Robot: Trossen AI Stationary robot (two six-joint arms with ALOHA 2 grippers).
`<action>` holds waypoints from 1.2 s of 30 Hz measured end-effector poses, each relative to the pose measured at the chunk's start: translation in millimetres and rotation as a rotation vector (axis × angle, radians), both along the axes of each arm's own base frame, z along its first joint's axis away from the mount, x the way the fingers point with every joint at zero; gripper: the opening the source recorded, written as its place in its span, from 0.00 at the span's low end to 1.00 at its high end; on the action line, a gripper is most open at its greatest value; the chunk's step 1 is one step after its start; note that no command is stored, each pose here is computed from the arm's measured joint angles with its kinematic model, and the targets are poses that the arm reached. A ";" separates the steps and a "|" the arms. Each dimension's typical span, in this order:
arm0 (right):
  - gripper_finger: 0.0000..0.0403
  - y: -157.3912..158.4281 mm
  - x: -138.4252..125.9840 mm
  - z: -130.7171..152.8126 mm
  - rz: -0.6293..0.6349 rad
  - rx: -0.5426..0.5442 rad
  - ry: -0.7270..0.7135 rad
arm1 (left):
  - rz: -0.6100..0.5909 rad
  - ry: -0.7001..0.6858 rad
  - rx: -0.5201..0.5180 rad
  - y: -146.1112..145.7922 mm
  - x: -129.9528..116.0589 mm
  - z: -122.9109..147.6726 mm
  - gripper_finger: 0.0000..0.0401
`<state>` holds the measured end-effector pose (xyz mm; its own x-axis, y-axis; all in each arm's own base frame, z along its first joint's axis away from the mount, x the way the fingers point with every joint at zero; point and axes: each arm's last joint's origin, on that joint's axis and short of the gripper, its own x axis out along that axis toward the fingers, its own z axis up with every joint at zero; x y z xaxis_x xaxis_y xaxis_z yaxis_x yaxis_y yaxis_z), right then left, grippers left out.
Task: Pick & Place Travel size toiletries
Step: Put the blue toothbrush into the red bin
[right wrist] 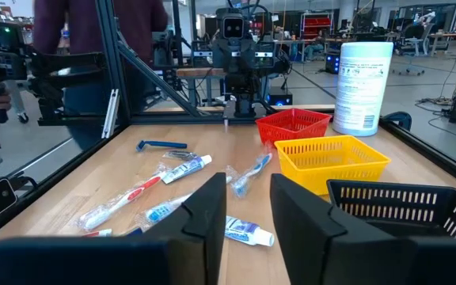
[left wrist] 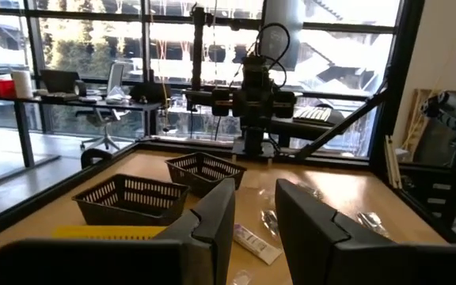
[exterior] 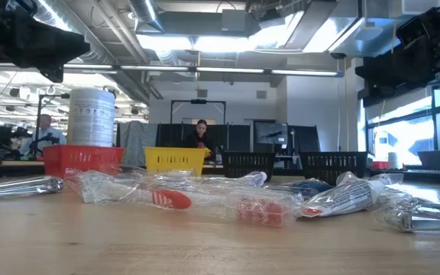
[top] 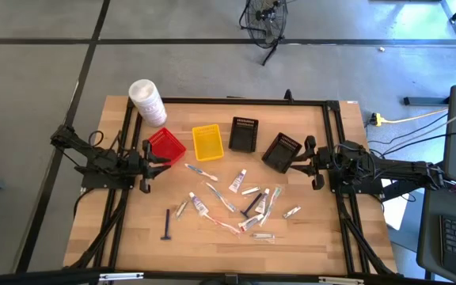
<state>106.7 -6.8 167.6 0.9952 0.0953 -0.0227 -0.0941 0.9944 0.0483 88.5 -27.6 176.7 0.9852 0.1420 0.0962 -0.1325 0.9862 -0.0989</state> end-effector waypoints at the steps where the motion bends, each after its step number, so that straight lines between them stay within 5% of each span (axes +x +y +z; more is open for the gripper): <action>1: 0.25 0.1 0.0 0.0 0.001 0.000 0.000 | 0.001 -0.001 -0.004 0.0 0.0 0.1 0.22; 18: 0.29 0.0 0.0 0.1 0.000 0.000 0.000 | 0.027 0.000 -0.009 0.8 -0.1 0.0 0.22; 25: 0.32 0.0 0.0 0.0 0.000 0.000 0.000 | 0.225 0.012 -0.013 6.3 -1.6 -0.1 0.25; 31: 0.34 0.0 0.0 0.0 0.000 0.000 0.000 | 0.240 -0.020 -0.035 7.0 -2.2 3.4 0.30; 36: 0.35 -0.7 0.1 0.1 -0.019 -0.146 -0.012 | 0.155 -0.070 -0.031 5.0 -2.2 8.7 0.33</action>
<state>106.7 -7.5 167.8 0.9971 0.0730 -0.0226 -0.0749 0.9924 -0.0976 86.3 -22.6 185.4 0.9421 0.2962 0.1574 -0.2749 0.9507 -0.1438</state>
